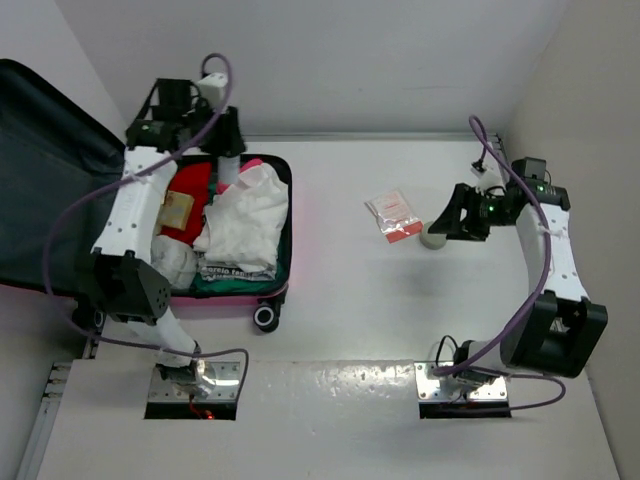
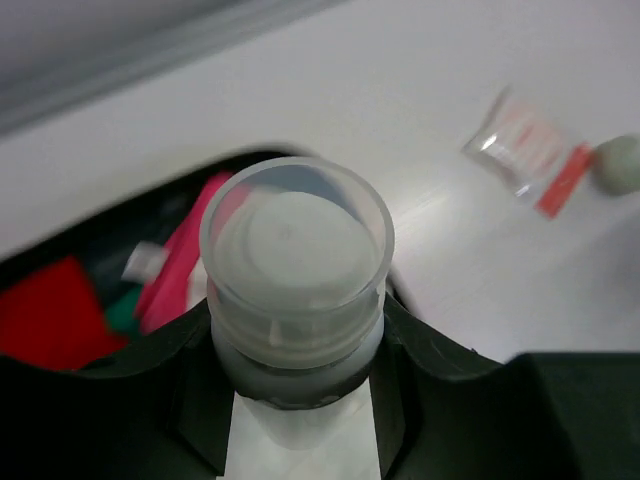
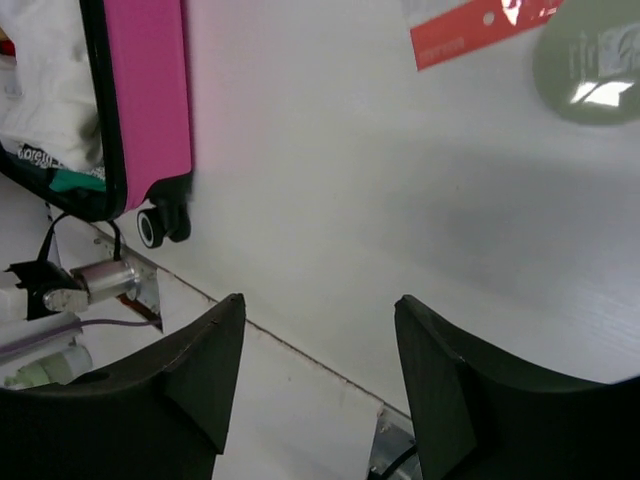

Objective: Pack the luggage

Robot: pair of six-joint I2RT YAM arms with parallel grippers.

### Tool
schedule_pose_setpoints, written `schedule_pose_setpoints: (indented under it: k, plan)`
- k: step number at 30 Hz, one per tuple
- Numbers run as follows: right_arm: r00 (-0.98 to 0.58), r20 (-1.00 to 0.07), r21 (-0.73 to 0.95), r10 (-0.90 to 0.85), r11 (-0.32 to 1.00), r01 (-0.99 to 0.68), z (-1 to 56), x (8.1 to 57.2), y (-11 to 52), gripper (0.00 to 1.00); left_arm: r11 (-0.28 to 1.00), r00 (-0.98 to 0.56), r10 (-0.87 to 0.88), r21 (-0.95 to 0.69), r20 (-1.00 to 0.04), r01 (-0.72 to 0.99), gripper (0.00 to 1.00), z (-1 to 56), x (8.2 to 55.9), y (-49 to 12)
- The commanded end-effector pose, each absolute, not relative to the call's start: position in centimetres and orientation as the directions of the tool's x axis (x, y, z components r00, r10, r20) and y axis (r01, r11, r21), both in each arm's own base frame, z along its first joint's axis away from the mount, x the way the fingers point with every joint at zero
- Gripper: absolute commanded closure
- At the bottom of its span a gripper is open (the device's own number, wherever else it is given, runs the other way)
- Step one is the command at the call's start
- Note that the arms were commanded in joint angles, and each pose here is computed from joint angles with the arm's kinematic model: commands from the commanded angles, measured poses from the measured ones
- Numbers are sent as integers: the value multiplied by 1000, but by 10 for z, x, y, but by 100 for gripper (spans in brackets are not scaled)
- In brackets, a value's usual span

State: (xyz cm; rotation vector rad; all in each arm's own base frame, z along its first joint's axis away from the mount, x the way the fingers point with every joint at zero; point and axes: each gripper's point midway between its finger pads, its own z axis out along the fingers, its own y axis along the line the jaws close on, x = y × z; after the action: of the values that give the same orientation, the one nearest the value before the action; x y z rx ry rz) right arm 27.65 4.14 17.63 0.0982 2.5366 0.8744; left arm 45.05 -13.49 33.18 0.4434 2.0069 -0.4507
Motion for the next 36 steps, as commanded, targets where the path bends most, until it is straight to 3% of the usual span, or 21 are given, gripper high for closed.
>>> schedule_pose_setpoints:
  k: [1,8,10,11,14,15,18,20,23,24,28,31,36]
  plan:
    - [-865,-460,555,201,825,-104,185,305,36,39,916,-708,181,-145,-682,374,100,266,402,-58]
    - [-871,-469,537,148,831,-148,185,318,44,39,958,-857,189,-103,-480,269,97,214,396,12]
    - [-870,-472,526,142,837,-149,185,320,42,39,964,-882,189,-91,-431,251,89,199,396,22]
    - [-871,-472,517,137,843,-148,183,321,40,39,966,-893,200,-69,-404,248,77,192,394,27]
    - [-872,-473,501,126,853,-149,181,320,38,36,970,-915,189,-80,-356,232,63,177,394,29]
    - [-869,-480,494,122,856,-153,183,321,37,36,973,-926,177,-84,-332,216,52,169,393,30]
    - [-867,-484,473,115,868,-149,182,323,33,33,981,-914,158,-47,-373,189,34,175,405,36]
    - [-867,-486,454,107,879,-146,181,324,30,33,986,-885,139,-22,-445,166,29,190,420,39]
    - [-870,-485,426,88,892,-148,177,324,28,32,983,-782,152,9,-604,184,12,239,443,26]
    - [-872,-485,371,62,918,-141,171,324,20,31,980,-721,180,57,-670,193,1,270,450,25]
    - [-880,-464,183,-107,960,-213,148,317,8,24,972,-511,221,142,-831,190,0,354,468,-3]
    - [-873,-417,49,-251,953,-297,131,314,14,13,968,-451,227,152,-863,198,0,378,467,-29]
    - [-895,-347,-23,-278,957,-289,108,326,8,4,971,-409,197,119,-891,209,0,391,450,-55]
